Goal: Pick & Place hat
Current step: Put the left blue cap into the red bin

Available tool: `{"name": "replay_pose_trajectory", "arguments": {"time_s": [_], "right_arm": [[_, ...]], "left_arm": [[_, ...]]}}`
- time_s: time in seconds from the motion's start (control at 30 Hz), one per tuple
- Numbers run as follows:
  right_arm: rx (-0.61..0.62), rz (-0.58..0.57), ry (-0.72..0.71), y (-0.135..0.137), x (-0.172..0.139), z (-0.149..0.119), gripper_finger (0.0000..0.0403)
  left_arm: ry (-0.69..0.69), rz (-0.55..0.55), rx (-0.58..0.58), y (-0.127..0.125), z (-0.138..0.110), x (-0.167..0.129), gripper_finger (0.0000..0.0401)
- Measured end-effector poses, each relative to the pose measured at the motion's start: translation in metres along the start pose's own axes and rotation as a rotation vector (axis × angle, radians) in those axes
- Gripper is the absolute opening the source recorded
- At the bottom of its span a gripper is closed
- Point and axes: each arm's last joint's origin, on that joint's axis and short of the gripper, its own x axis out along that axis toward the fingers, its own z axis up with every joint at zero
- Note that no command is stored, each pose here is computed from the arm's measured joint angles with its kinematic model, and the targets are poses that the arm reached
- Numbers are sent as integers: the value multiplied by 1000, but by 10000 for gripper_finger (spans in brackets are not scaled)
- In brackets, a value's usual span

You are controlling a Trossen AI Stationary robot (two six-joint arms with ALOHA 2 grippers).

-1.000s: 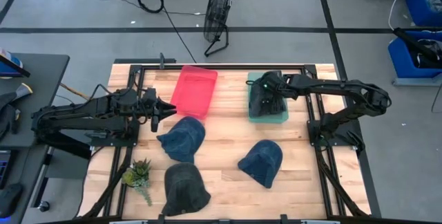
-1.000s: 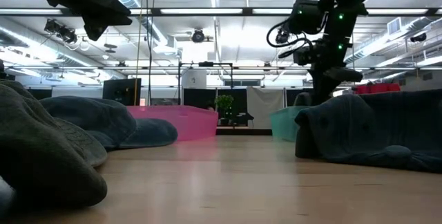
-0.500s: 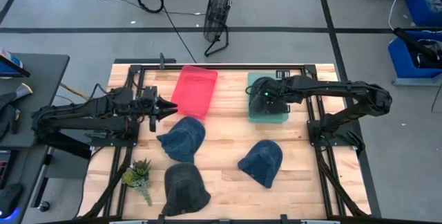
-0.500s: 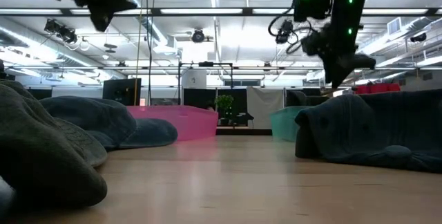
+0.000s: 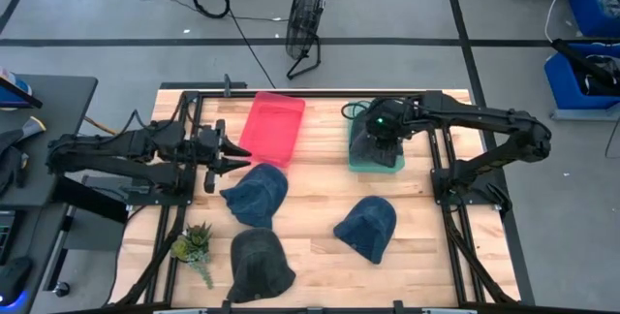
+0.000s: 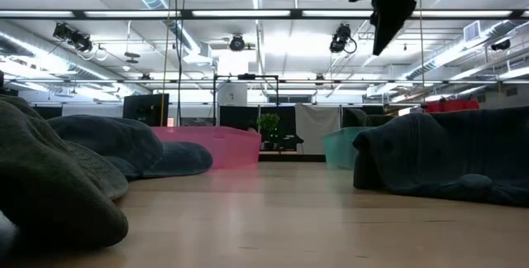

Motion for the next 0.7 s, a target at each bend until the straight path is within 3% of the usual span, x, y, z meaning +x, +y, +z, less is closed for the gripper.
{"name": "replay_pose_trajectory", "arguments": {"time_s": [0.2,0.33,0.5,0.7], "right_arm": [[5,101,-77,22,-14,-18,99],[7,158,-194,38,-18,-33,98],[64,226,-239,55,-2,-53,100],[55,243,-155,72,32,-73,100]], "left_arm": [[151,25,33,-22,22,9,112],[243,5,60,-42,22,21,112],[429,-29,77,-63,-3,37,112],[768,80,182,-69,-46,57,112]]}}
